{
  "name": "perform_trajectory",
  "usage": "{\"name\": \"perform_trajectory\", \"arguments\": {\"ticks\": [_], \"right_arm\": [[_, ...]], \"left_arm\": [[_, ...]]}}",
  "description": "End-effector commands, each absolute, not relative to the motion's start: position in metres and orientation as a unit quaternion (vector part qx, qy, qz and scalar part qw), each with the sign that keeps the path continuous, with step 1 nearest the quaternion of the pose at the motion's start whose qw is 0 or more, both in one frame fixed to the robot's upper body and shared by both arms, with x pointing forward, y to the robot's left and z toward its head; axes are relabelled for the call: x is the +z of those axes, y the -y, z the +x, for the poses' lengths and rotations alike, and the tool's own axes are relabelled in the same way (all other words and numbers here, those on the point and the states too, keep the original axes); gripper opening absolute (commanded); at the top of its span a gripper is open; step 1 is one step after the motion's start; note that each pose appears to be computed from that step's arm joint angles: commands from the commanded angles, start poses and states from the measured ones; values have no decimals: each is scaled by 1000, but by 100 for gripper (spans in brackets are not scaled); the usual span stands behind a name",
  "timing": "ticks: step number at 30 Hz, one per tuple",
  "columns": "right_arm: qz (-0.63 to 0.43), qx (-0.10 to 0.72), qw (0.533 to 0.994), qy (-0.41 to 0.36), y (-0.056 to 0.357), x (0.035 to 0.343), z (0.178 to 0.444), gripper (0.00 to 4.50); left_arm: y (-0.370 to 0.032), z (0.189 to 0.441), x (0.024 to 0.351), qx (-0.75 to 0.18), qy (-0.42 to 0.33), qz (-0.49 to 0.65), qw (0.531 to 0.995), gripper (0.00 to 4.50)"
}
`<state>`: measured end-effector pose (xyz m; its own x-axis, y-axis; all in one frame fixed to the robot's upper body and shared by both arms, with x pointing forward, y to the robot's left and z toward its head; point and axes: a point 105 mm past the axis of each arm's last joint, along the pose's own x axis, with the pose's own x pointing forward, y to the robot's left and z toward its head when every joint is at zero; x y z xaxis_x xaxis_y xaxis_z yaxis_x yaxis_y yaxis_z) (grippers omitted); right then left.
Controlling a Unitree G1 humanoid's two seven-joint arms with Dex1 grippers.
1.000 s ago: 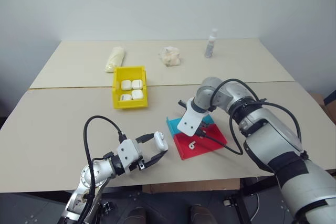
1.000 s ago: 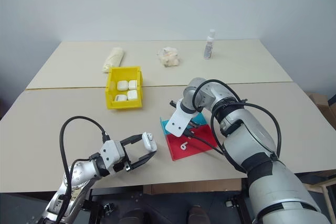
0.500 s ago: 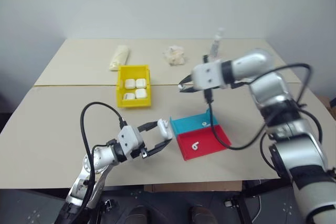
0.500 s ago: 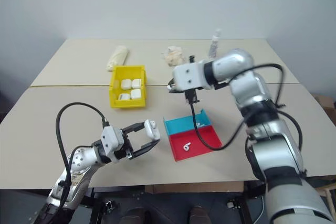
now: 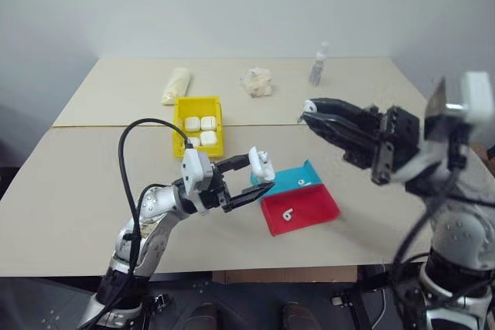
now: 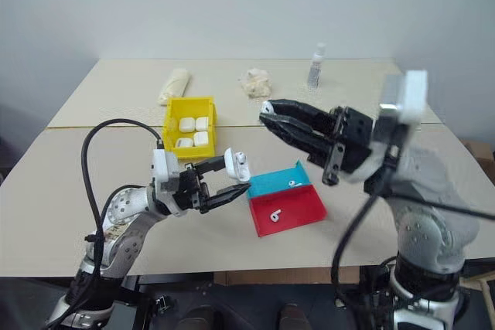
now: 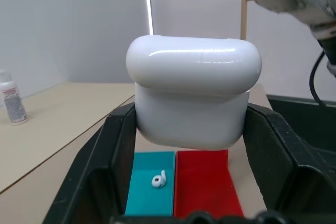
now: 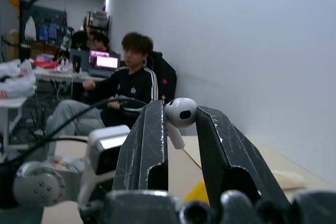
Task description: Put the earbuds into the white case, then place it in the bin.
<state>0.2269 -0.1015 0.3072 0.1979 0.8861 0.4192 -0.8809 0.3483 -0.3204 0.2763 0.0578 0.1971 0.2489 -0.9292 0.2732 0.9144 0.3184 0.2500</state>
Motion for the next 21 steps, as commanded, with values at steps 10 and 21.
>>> {"name": "perform_trajectory", "arguments": {"ticks": [10, 21], "right_arm": [[-37, 568, 797, 202, 86, 267, 235, 61], [-49, 567, 803, 175, 89, 252, 236, 61]], "left_arm": [[-51, 272, 215, -598, 240, -1, 765, 275], [-51, 272, 212, -585, 245, 2, 773, 275]]}}
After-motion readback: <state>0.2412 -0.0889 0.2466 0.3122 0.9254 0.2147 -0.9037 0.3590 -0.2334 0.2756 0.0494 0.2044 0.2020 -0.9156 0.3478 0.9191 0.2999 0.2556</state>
